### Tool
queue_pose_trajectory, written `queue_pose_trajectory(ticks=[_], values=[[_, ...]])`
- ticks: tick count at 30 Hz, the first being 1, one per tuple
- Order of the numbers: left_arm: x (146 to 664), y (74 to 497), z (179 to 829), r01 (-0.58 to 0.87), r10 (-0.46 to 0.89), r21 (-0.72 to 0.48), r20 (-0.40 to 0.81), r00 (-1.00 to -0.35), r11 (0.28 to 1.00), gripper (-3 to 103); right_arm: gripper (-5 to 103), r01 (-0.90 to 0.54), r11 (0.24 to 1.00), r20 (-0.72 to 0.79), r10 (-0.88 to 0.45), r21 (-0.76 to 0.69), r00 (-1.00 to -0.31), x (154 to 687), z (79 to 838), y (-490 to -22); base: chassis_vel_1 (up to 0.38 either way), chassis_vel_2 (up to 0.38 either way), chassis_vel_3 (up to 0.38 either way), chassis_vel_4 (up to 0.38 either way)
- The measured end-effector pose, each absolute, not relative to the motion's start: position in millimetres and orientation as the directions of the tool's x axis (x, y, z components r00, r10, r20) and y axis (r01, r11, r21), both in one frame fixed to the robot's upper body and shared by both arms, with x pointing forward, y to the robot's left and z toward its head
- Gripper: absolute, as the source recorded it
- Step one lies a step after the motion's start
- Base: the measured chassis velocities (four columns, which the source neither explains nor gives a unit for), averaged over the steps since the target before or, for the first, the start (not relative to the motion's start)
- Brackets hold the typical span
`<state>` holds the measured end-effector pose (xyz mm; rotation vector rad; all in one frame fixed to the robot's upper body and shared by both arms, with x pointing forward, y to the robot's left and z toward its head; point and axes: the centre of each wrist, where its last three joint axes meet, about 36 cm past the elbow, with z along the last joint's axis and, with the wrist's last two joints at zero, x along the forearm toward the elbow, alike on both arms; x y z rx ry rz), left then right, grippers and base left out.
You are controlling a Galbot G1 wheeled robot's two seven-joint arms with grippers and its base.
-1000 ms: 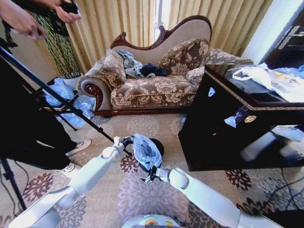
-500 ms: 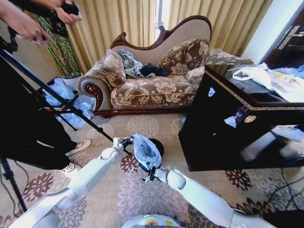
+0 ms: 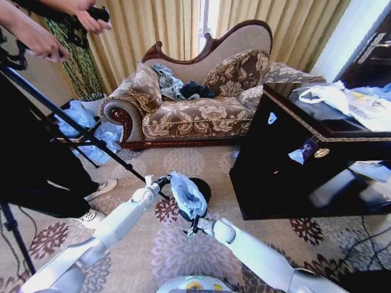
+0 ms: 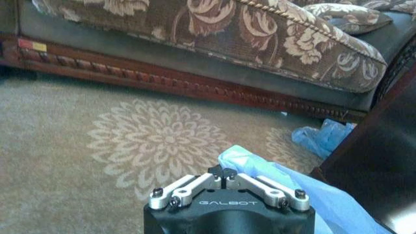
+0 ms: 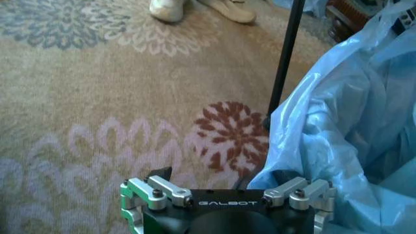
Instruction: Place a garbage bag over the trash bin.
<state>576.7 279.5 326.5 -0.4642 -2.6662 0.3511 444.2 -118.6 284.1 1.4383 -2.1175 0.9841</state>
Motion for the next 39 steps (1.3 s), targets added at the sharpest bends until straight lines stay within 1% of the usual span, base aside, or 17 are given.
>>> queue_pose_trajectory(ticks=[8, 19, 20, 23, 24, 25, 27, 28, 31, 39], values=[[595, 261, 313, 0.262, 0.393, -0.36, 0.364, -0.845, 0.895, 0, 100, -0.914, 0.212, 0.683, -0.611, -0.346, -0.401, 447, 281, -129, 0.0, 0.0, 0.0, 0.0], [605, 244, 302, 0.275, 0.417, -0.375, 0.379, -0.826, 0.885, 0, 100, -0.907, 0.221, 0.695, -0.586, -0.358, -0.417, 451, 280, -145, 0.0, 0.0, 0.0, 0.0], [605, 244, 303, 0.276, 0.418, -0.375, 0.378, -0.826, 0.885, -3, 100, -0.906, 0.222, 0.695, -0.584, -0.36, -0.419, 452, 280, -146, 0.0, 0.0, 0.0, 0.0], [606, 245, 305, 0.278, 0.419, -0.373, 0.381, -0.824, 0.885, 0, 100, -0.904, 0.224, 0.697, -0.579, -0.365, -0.424, 454, 280, -148, 0.0, 0.0, 0.0, 0.0], [607, 247, 305, 0.278, 0.419, -0.371, 0.385, -0.822, 0.886, 4, 100, -0.904, 0.222, 0.698, -0.576, -0.366, -0.425, 455, 280, -149, 0.0, 0.0, 0.0, 0.0], [607, 247, 305, 0.278, 0.419, -0.371, 0.385, -0.822, 0.886, 4, 100, -0.904, 0.222, 0.698, -0.576, -0.366, -0.425, 455, 280, -149, 0.0, 0.0, 0.0, 0.0], [607, 250, 304, 0.279, 0.419, -0.365, 0.395, -0.818, 0.888, 11, 100, -0.905, 0.216, 0.704, -0.571, -0.367, -0.422, 455, 277, -150, 0.0, 0.0, 0.0, 0.0], [607, 250, 304, 0.279, 0.419, -0.365, 0.395, -0.818, 0.888, 11, 100, -0.905, 0.216, 0.704, -0.571, -0.367, -0.422, 455, 277, -150, 0.0, 0.0, 0.0, 0.0], [608, 252, 301, 0.286, 0.424, -0.359, 0.401, -0.812, 0.888, 16, 100, -0.906, 0.206, 0.71, -0.566, -0.37, -0.419, 455, 272, -149, 0.0, 0.0, 0.0, 0.0], [608, 256, 296, 0.305, 0.432, -0.339, 0.418, -0.799, 0.89, 17, 100, -0.908, 0.193, 0.717, -0.561, -0.373, -0.414, 455, 266, -147, 0.0, 0.0, 0.0, 0.0]])
